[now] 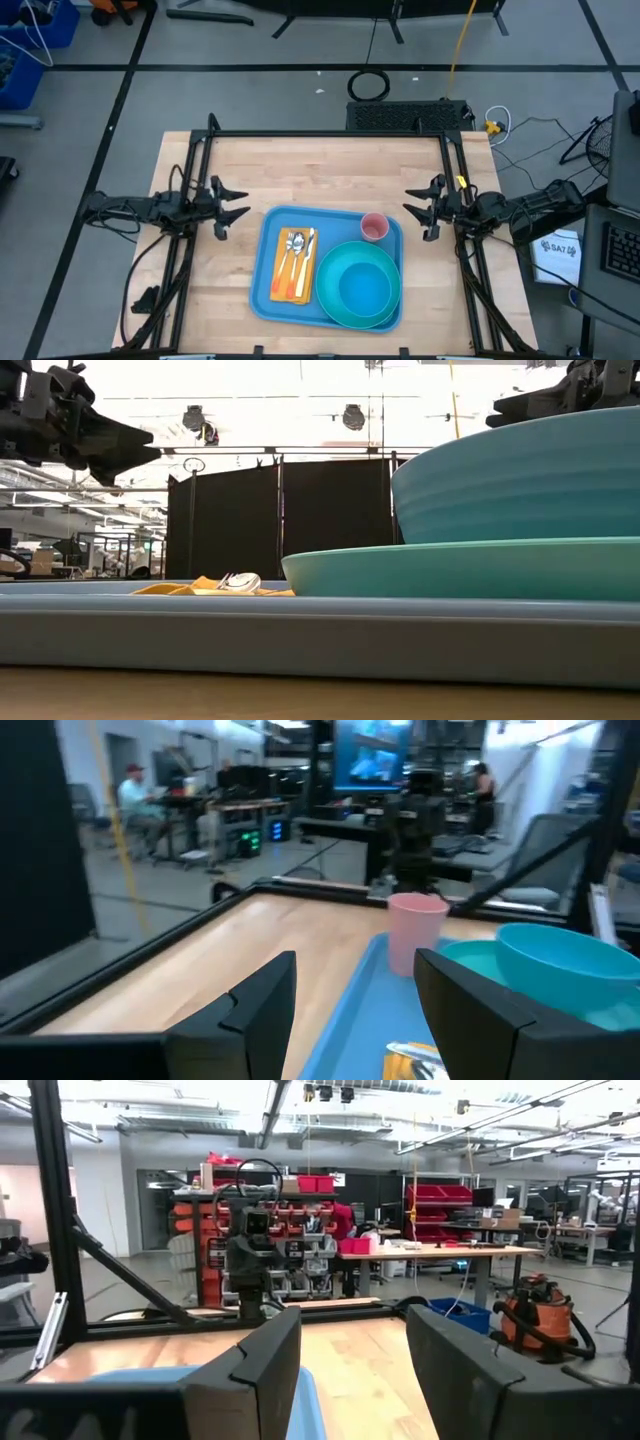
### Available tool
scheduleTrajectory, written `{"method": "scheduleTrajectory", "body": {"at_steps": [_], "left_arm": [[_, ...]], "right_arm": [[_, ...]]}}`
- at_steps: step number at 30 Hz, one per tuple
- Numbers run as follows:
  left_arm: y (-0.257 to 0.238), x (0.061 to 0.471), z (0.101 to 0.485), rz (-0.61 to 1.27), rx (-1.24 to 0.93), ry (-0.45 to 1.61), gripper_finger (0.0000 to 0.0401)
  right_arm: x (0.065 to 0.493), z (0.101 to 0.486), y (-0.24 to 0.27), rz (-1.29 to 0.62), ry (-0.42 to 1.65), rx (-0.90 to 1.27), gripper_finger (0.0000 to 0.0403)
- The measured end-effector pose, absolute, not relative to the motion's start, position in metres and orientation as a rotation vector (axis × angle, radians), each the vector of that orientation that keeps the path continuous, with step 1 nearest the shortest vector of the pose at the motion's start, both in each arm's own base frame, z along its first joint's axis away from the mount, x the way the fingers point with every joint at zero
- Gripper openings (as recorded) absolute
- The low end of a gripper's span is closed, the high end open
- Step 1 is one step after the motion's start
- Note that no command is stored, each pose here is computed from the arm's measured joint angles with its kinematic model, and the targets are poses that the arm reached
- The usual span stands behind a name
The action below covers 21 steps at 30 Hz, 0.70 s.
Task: Set up tray
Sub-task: Return to Home Position
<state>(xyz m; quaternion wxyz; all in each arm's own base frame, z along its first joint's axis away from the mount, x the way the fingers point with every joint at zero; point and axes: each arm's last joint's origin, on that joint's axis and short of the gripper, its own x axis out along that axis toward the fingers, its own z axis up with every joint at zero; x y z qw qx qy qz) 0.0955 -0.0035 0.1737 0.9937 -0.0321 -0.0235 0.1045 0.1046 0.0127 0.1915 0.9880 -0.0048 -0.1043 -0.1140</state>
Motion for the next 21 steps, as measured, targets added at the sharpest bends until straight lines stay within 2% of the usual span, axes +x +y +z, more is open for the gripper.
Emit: {"method": "scheduleTrajectory", "body": {"at_steps": [7, 15, 21], "left_arm": [[0.0, 0.102, 0.166, 0.145, -0.052, 0.021, 0.0209], [0.003, 0.107, 0.157, 0.169, -0.099, 0.114, 0.0209], [0.003, 0.109, 0.156, 0.171, -0.097, 0.119, 0.0209]], "right_arm": [[0.105, 0.191, 0.013, -0.205, -0.211, -0.009, 0.0173], [0.105, 0.191, 0.013, -0.189, -0.226, 0.141, 0.0173], [0.105, 0.191, 0.013, -0.189, -0.226, 0.144, 0.0173]]}}
